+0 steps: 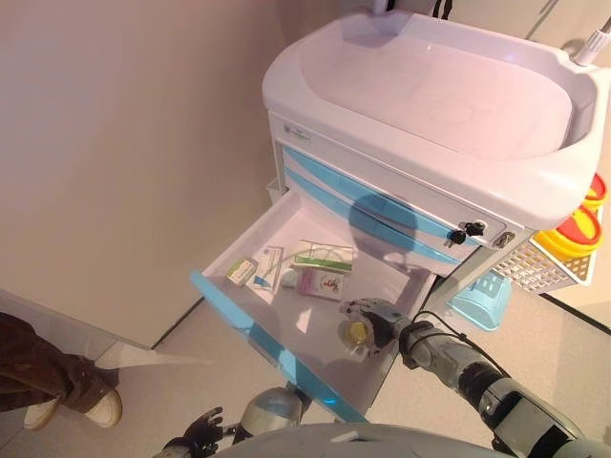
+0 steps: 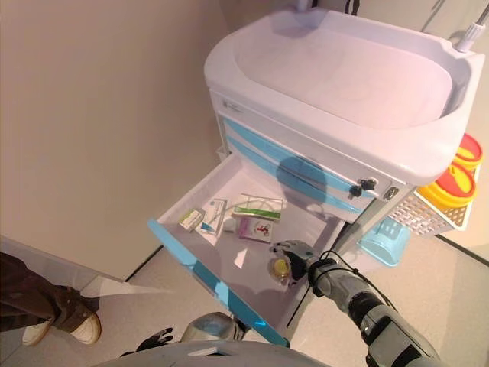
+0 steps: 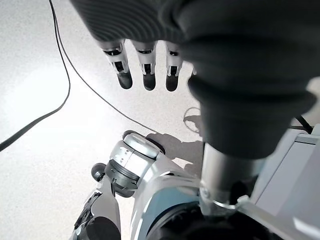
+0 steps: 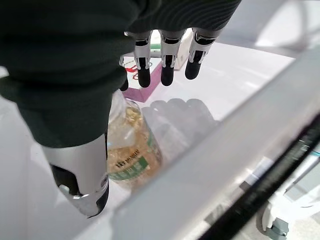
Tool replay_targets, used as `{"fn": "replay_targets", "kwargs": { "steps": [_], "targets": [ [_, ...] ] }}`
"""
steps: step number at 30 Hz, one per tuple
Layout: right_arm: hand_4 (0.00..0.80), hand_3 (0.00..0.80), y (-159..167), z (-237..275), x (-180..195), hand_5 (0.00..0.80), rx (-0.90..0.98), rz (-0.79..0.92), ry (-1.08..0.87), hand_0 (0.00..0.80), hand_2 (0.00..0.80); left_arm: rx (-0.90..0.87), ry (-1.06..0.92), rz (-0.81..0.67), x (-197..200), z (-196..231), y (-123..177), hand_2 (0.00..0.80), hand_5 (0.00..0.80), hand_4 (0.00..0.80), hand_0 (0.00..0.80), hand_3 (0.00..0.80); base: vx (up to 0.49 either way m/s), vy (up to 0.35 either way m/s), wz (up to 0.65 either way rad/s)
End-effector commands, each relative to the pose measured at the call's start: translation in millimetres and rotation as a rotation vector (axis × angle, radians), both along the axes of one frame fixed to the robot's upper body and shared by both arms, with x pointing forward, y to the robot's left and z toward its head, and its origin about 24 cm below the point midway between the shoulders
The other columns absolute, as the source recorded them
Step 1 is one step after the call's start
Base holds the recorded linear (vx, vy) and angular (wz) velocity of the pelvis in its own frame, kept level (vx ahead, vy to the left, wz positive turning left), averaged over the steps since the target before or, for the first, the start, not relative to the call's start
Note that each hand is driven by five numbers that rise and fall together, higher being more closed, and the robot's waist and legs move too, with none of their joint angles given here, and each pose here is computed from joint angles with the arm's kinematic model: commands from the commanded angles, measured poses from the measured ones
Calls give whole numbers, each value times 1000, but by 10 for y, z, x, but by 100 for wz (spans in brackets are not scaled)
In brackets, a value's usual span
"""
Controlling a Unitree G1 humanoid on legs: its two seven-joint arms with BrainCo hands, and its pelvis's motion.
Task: Open the drawer and pick up the medicine
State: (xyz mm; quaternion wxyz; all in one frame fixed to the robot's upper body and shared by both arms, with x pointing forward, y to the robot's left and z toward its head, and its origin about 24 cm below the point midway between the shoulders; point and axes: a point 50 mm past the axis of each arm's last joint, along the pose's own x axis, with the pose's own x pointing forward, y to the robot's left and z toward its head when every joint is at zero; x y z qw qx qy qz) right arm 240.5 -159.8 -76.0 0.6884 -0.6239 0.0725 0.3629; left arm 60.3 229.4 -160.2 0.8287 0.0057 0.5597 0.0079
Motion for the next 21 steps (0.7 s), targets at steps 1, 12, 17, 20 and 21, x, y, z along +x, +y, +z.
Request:
{"fn": "replay_targets", "kwargs": {
  "steps": [1, 12, 17, 20, 21],
  "targets": [
    [0, 0, 148, 192, 180, 0, 53, 40, -98, 0, 0, -8, -18, -55, 68, 11, -16, 0, 0, 0, 0, 0, 0, 0, 0],
    [0, 0, 159, 270, 307, 0, 33, 22, -117, 0, 0, -9, -43, -59, 169, 30, -8, 0, 0, 0, 0, 0, -24, 6, 7],
    [0, 0, 133, 269, 332, 0, 10, 1, -112, 0, 0, -4, -55, -63, 212, 43, 9, 0, 0, 0, 0, 0, 0, 0, 0],
    [0, 0, 123, 259, 338, 0, 3, -12, -108, 0, 0, -1, -58, -65, 219, 47, 19, 0, 0, 0, 0, 0, 0, 0, 0],
    [0, 0, 117, 257, 344, 0, 1, -17, -107, 0, 0, -1, -57, -67, 226, 48, 22, 0, 0, 0, 0, 0, 0, 0, 0]
  ]
}}
